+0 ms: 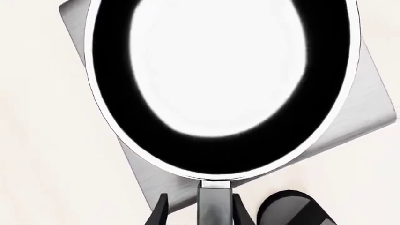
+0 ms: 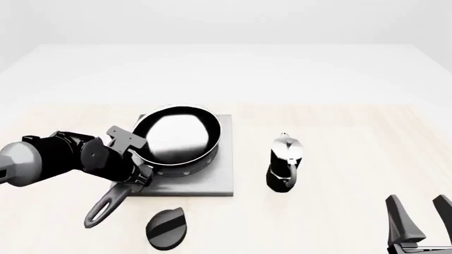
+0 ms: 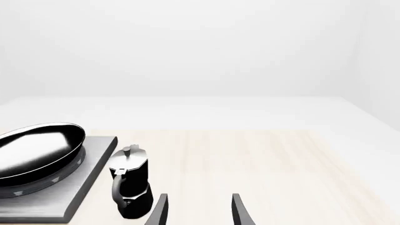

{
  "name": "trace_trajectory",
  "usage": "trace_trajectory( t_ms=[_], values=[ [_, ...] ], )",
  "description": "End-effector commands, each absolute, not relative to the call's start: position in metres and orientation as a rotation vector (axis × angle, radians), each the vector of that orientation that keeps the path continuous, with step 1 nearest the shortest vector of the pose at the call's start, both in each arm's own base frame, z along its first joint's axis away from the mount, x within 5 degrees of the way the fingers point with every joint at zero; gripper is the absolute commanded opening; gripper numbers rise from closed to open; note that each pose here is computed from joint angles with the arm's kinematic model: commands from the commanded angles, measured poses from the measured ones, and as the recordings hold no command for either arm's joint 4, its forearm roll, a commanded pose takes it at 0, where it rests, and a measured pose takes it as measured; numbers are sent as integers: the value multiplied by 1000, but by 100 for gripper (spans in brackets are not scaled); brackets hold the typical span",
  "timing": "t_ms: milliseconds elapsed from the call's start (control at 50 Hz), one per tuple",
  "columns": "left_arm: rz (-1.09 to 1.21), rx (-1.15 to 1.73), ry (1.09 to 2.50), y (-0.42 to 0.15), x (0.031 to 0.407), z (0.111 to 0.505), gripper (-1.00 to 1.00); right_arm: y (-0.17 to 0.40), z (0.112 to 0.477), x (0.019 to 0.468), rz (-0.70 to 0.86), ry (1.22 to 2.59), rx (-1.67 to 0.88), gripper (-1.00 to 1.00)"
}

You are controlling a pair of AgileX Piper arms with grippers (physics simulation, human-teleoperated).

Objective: Turn on the stove and put the frying pan on it.

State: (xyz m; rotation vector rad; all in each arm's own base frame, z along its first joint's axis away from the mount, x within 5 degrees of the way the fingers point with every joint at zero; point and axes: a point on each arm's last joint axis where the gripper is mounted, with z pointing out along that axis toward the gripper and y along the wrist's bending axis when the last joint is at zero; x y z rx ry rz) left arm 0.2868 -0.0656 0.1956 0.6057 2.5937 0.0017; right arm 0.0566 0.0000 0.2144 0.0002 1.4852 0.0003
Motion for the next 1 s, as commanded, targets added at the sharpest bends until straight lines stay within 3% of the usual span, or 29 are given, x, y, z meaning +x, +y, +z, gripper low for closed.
trace_trajectory(
  t_ms=[20, 1000],
  values=[
    [5, 601, 2548, -64, 280, 216, 100, 0, 214, 57, 0, 1485, 0, 100],
    [12, 562, 2296, -55, 237, 306, 100, 0, 214, 57, 0, 1485, 0, 100]
  ],
)
